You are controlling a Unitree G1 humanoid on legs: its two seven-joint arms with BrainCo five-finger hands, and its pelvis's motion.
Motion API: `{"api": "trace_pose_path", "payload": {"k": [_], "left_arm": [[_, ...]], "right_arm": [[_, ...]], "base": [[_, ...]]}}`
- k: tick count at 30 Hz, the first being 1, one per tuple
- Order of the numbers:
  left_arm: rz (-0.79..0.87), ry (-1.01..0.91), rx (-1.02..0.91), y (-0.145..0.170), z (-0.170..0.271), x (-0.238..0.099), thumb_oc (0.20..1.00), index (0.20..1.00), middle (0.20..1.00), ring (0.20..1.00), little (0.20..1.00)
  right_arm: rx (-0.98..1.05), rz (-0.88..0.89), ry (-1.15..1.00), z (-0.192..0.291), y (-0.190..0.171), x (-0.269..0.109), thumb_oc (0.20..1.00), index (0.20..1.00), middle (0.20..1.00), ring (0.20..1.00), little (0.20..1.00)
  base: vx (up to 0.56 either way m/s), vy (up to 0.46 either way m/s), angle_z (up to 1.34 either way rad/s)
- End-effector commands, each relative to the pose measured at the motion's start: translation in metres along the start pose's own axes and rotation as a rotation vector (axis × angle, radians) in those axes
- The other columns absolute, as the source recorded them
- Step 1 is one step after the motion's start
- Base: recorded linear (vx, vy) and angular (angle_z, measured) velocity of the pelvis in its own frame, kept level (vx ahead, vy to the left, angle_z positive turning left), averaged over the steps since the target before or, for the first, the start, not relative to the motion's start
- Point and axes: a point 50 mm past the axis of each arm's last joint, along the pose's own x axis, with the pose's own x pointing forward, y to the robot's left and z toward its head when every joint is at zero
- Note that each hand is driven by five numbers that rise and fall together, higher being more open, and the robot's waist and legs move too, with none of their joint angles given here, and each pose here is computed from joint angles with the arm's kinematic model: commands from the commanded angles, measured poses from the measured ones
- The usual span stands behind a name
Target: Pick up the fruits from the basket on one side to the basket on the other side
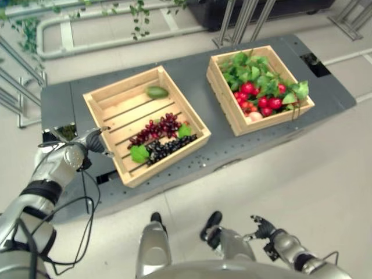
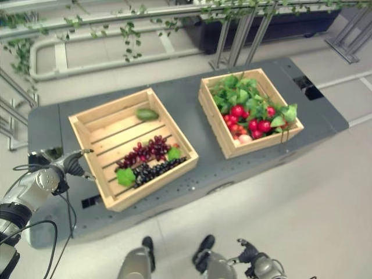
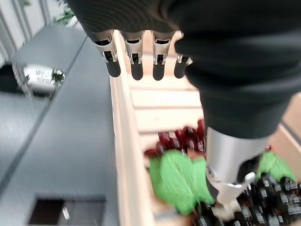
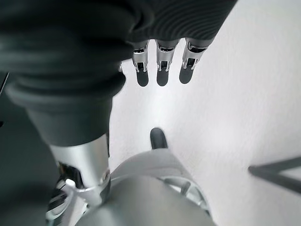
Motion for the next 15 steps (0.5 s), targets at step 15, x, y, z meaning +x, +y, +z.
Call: {"api": "trace_pose_path", "payload": {"k": [15], "left_arm": [[0.321,-0.024,-0.054,0.062,-0.002,-0.009,1.000,1.000,1.000,1.000,1.000]], "right_arm": [[0.035,-0.061,-0.160,0.036,-0.011,0.003,1.000,1.000,1.000,1.000,1.000]], "base": [[0.04,0.045,-0.13]]}}
